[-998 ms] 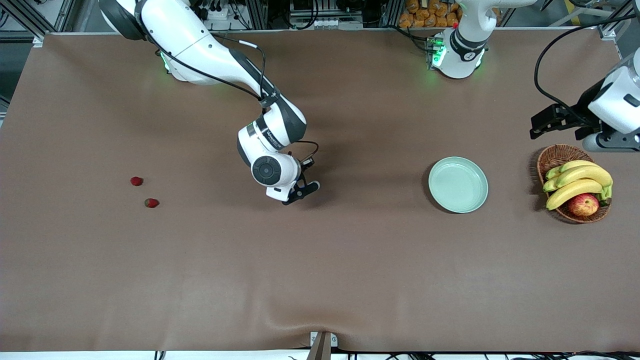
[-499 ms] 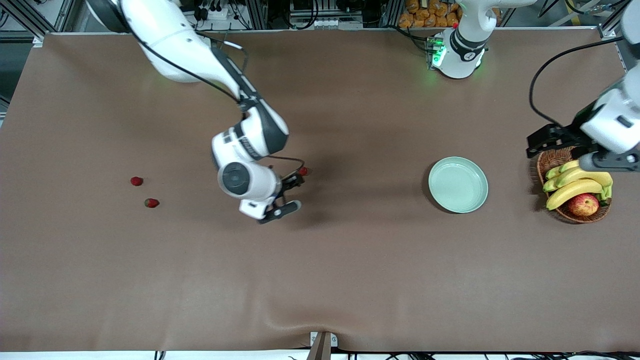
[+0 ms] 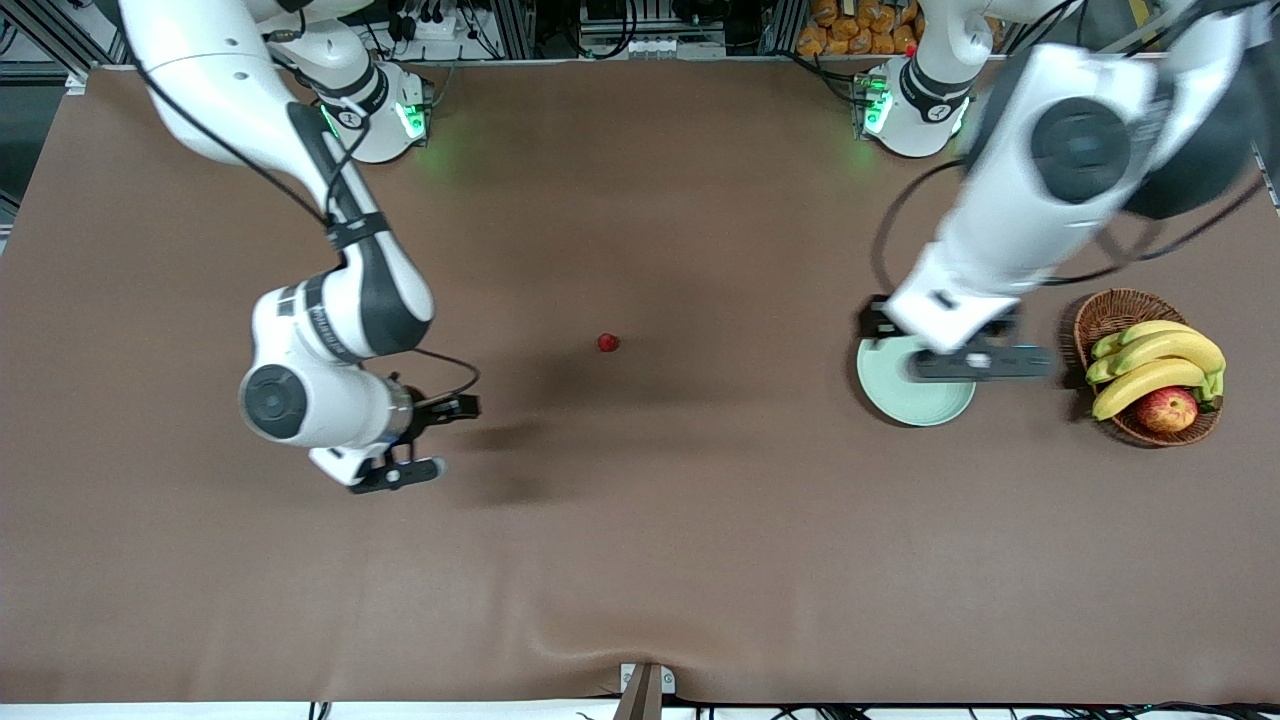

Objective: Collect all strawberries into plate
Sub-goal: 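Grasp the strawberry with the left gripper while the right gripper grasps another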

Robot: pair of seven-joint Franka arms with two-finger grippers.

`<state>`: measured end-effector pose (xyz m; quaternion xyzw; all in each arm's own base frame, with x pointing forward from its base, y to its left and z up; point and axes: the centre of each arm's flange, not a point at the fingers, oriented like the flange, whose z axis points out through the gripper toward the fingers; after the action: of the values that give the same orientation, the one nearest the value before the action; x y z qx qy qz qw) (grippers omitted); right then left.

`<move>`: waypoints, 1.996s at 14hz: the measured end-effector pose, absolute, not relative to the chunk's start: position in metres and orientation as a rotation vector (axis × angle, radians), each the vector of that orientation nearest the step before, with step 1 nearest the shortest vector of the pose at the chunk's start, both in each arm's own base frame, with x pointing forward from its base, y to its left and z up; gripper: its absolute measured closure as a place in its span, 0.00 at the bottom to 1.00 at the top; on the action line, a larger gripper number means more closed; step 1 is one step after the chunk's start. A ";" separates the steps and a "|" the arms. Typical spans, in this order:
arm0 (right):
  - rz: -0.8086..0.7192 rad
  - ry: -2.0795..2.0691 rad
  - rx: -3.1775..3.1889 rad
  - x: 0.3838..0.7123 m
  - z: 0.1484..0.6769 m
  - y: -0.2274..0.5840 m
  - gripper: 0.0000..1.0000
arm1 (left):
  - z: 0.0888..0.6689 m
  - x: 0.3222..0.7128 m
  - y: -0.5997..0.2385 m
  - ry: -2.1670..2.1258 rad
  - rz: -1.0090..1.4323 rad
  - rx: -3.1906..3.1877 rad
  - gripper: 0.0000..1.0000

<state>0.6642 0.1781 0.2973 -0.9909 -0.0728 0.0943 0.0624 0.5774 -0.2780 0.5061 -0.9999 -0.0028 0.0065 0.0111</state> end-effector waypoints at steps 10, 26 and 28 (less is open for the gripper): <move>0.426 -0.156 -3.082 0.658 0.249 -0.012 0.00 | 0.322 0.503 -0.536 -0.158 -0.001 -3.290 0.00; 0.381 -0.464 -3.035 0.632 0.185 -0.062 0.00 | 0.186 0.446 -0.582 0.160 0.016 -3.190 0.00; 0.393 -0.475 -3.028 0.629 0.182 -0.064 0.05 | 0.184 0.440 -0.587 0.178 0.015 -3.191 0.00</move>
<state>0.6286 -0.0636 0.1818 -0.9796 -0.1536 0.1271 0.0259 0.4396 -0.5871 0.1845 -0.9981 0.0556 0.0046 -0.0272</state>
